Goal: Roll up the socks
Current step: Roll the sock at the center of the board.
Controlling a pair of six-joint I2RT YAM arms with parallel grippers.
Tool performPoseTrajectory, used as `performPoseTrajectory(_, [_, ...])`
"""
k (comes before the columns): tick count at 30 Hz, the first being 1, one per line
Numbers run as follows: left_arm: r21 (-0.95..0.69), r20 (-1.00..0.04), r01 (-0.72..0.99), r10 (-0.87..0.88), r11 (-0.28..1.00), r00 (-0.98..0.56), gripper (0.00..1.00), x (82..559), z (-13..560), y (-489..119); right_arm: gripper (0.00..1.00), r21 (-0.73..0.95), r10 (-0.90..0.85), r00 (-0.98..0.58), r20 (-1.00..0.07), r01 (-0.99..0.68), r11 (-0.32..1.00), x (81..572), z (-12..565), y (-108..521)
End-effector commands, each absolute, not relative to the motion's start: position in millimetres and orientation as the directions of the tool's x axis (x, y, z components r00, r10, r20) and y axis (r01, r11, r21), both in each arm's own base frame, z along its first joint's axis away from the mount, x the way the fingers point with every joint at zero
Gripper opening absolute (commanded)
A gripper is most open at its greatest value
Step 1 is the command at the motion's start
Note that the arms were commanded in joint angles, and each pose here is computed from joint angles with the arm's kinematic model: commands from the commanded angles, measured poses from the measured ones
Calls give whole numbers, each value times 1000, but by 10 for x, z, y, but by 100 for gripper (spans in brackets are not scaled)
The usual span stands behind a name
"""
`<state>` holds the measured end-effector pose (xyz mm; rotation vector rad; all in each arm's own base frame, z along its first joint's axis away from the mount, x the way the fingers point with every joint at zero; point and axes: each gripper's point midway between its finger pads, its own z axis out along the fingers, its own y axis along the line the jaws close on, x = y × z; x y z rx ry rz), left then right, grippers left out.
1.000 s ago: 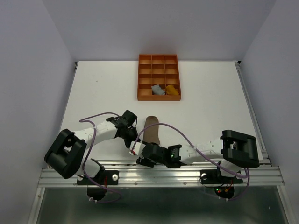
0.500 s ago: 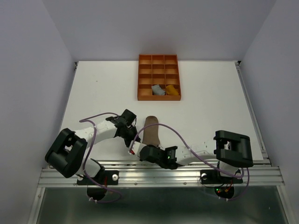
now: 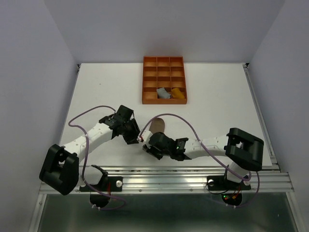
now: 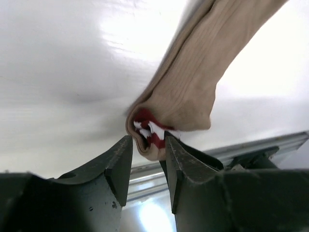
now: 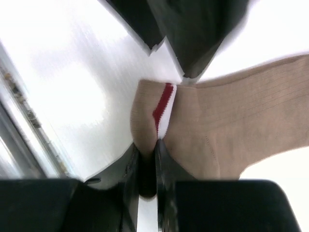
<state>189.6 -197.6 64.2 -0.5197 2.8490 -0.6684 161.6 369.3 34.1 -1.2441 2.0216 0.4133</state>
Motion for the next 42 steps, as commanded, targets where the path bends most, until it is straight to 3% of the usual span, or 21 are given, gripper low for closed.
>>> performPoseTrajectory(1, [-428,-196,-344,-457,836,-867,49,2111,770,-1707,3,116,-634,-399,-662,-891,439,1405,283,3678])
performPoseTrajectory(8, [-484,-168,-348,-476,803,-863,54,2013,666,-1670,2,302,-553,-558,-618,-819,488,1542,297,3681])
performPoseTrajectory(18, [-575,-177,-255,-422,777,-889,61,1935,652,-1791,1,534,-456,-752,-476,-660,529,1700,245,3636])
performPoseTrajectory(24, [-639,-161,-191,-372,745,-914,67,1928,628,-1943,4,663,-364,-887,-283,-455,594,1775,62,3467])
performPoseTrajectory(35, [-673,-124,-149,-309,724,-943,70,1894,486,-2081,3,711,-259,-961,-99,-251,657,1865,-173,3288])
performPoseTrajectory(42, [-656,-83,-162,-285,737,-955,70,1853,287,-2115,5,706,-241,-968,-73,-221,673,1885,-237,3264])
